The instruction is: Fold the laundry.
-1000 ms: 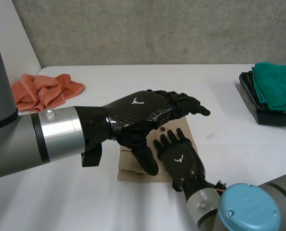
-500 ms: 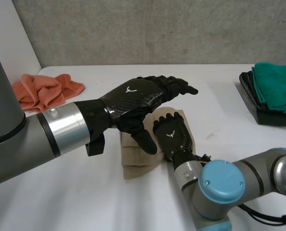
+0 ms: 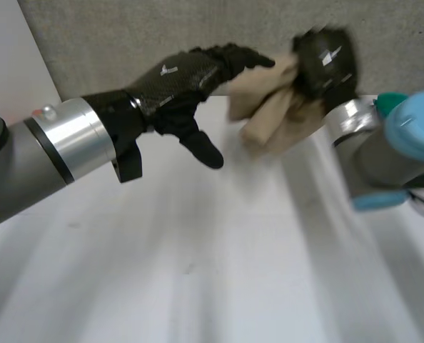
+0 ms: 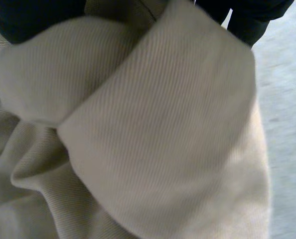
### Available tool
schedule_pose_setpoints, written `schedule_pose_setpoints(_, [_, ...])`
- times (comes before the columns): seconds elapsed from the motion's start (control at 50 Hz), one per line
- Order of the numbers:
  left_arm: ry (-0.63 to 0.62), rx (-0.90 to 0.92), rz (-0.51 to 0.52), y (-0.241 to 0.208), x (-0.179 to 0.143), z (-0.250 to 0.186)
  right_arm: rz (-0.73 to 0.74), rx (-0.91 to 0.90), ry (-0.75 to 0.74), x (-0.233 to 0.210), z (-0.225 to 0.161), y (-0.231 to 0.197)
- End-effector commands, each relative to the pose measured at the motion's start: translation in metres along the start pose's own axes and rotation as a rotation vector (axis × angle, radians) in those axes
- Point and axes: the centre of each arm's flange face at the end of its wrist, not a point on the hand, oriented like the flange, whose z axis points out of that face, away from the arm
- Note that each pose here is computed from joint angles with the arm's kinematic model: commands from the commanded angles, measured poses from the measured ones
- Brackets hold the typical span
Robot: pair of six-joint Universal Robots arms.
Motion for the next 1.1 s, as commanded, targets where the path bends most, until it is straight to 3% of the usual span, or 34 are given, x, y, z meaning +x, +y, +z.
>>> schedule_pose_setpoints(0.02, [-0.003,0.069,0.001,-0.013,0.0,0.003,-0.004,0.1,0.093,0.122,0.034,0.003])
schedule_pose_setpoints(0.14, [0.014,0.072,-0.025,-0.005,0.004,0.007,-0.027,0.057,0.133,0.211,0.035,0.062])
schedule_pose_setpoints(0.24, [0.024,0.053,-0.039,0.009,0.005,0.012,-0.025,-0.059,0.117,0.258,0.009,0.149])
schedule_pose_setpoints(0.32, [0.036,0.02,-0.064,0.024,0.007,0.017,0.003,-0.136,0.071,0.267,-0.02,0.208])
schedule_pose_setpoints(0.44, [0.038,-0.012,-0.081,0.04,0.008,0.022,0.053,-0.222,-0.037,0.253,-0.056,0.26])
schedule_pose_setpoints(0.56, [0.042,-0.005,-0.07,0.035,0.009,0.023,0.034,-0.216,0.009,0.258,-0.052,0.244])
schedule_pose_setpoints(0.66, [0.047,0.007,-0.058,0.025,0.012,0.022,0.004,-0.191,0.187,0.27,-0.037,0.195])
schedule_pose_setpoints(0.78, [0.053,0.015,-0.051,0.014,0.021,0.016,0.01,-0.211,0.256,0.275,-0.037,0.143])
schedule_pose_setpoints(0.92, [0.06,0.02,-0.047,0.009,0.03,0.007,-0.034,-0.392,0.32,0.282,-0.061,0.1])
schedule_pose_setpoints(1.02, [0.055,0.027,-0.044,0.007,0.033,0.002,-0.234,-0.609,0.489,0.303,-0.083,0.084])
schedule_pose_setpoints(1.1, [0.049,0.063,-0.023,-0.003,0.034,0.001,-0.53,-0.69,0.677,0.328,-0.082,0.056])
